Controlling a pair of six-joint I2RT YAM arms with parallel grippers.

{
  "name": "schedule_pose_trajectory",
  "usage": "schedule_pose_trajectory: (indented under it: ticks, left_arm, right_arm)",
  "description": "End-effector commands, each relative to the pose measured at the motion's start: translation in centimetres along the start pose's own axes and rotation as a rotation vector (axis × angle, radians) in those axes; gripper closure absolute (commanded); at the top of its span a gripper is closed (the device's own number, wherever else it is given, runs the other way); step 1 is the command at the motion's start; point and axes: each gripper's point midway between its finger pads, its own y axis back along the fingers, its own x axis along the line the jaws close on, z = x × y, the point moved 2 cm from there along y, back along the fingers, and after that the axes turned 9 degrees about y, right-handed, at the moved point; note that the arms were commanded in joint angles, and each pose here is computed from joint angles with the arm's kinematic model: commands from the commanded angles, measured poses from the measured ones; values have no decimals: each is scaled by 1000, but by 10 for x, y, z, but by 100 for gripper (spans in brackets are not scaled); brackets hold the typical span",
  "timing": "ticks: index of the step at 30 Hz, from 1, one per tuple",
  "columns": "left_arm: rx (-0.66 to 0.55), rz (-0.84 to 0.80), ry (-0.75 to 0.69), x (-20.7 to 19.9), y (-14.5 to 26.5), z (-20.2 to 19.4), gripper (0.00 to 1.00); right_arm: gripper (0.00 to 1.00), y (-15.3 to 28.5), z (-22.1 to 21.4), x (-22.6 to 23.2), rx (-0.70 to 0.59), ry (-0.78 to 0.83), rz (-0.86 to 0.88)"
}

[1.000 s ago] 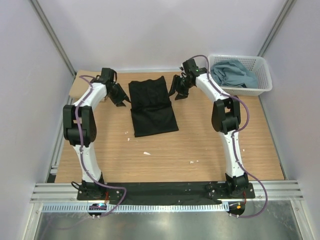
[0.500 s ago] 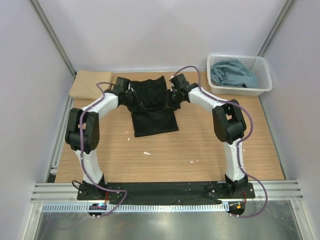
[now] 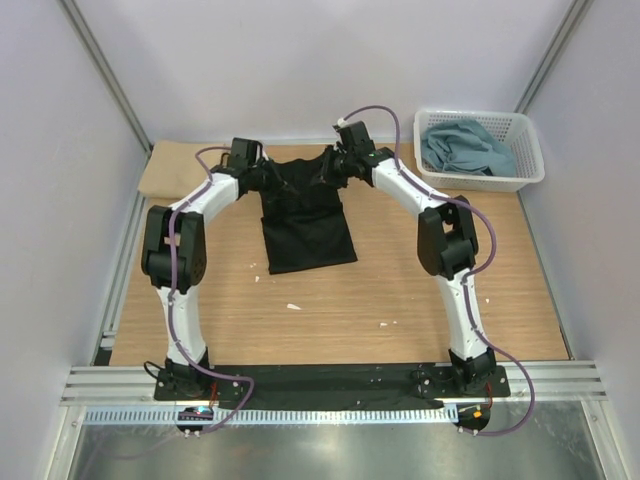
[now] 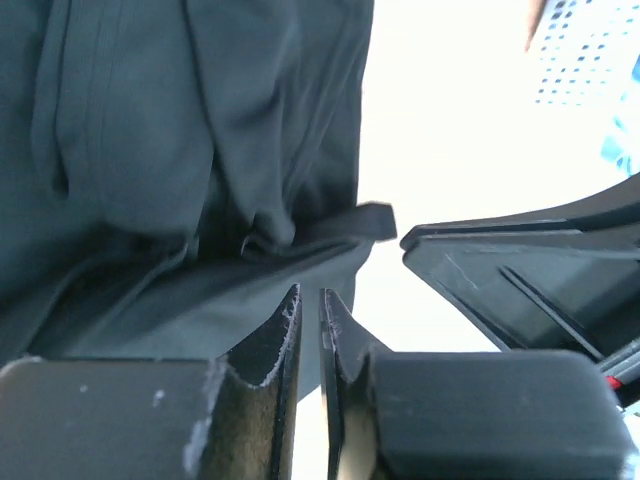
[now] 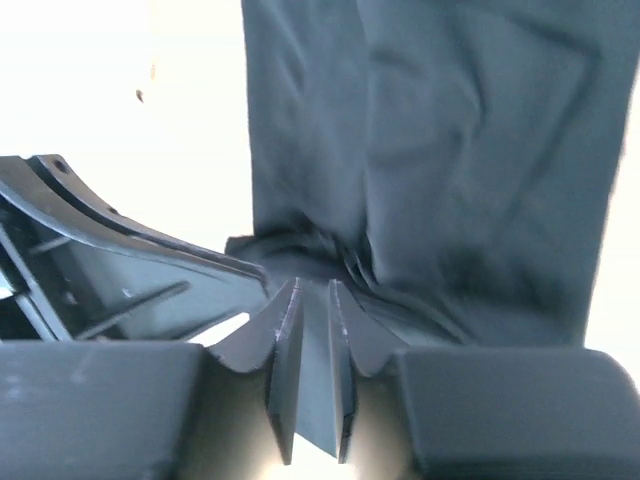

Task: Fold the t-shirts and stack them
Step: Fold the tshirt

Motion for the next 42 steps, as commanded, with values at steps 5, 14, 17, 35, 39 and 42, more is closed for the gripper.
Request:
schedule_pose_trajectory:
  ticks: [5,14,17,35,39,42]
  left_arm:
    - [40,-72,24,-7,-25,19,88]
    - [4,-53,15,-2,-27,26,92]
    - [6,-50,5,-2,-21,22,92]
    - [94,-35,-34,-4,8,-27,82]
    - [110,-25,-41,-5,1,-37,85]
    - [121,-23,-58,-8,-3,-45,85]
  right_arm:
    - [91,-28,7,-3,38,-66,44]
    - [96,-46,-18,-19,138,-61,96]
    - [96,-47,-22,-19,155,-57,118]
    - [92,-71,-17,-31,150,-149,191]
    - [89,-45,14,-16,84,-135,213]
    - [85,-16,42,-5,14,-125,215]
